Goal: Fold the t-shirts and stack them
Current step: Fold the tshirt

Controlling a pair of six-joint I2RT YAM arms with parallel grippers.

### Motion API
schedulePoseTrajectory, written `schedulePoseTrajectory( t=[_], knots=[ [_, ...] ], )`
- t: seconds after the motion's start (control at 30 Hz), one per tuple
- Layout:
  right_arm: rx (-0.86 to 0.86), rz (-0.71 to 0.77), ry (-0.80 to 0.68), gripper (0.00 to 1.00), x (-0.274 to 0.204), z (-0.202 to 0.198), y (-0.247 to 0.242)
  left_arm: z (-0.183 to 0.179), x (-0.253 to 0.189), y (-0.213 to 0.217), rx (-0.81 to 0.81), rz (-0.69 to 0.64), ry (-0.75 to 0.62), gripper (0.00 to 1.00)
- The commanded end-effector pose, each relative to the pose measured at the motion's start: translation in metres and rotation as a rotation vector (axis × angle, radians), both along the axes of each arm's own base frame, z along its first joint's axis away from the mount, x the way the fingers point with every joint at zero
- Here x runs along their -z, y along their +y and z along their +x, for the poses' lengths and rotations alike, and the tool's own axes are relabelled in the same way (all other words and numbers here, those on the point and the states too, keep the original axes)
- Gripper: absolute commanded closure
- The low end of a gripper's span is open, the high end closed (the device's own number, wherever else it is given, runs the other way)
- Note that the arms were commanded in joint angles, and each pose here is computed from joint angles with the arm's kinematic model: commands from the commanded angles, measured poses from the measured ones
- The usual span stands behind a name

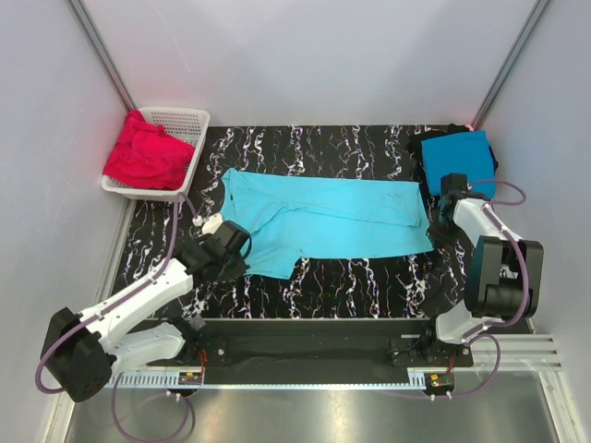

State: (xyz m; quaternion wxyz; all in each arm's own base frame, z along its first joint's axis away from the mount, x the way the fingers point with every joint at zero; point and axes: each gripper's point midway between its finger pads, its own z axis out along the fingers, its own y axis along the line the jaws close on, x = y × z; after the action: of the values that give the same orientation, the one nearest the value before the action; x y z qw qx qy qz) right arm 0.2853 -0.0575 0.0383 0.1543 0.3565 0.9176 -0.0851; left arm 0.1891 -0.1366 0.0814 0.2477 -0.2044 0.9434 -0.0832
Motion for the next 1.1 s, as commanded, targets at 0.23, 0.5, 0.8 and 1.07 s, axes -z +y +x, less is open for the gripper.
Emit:
schedulePoseTrajectory(
  t=[0.23, 0.5, 0.8, 1.07],
  knots=[
    [-0.023, -0.023, -0.166, 1.00, -0.064, 0.036, -0.006, 0.047, -0.052, -0.006, -0.021, 0.047, -0.152, 1.00],
    [-0.042, -0.009, -0.183, 1.00, -0.066, 0.064, -0.006, 0.089, -0.065, -0.011, -0.048, 0.081, -0.175, 1.00],
    [-0.064, 0.024, -0.183, 1.00, -0.047, 0.102, -0.004, 0.148, -0.072, 0.000, -0.110, 0.104, -0.187, 1.00],
    [-0.093, 0.032, -0.224, 1.00, -0.043, 0.151, -0.007, 0.220, -0.076, 0.012, -0.147, 0.103, -0.188, 1.00]
  ],
)
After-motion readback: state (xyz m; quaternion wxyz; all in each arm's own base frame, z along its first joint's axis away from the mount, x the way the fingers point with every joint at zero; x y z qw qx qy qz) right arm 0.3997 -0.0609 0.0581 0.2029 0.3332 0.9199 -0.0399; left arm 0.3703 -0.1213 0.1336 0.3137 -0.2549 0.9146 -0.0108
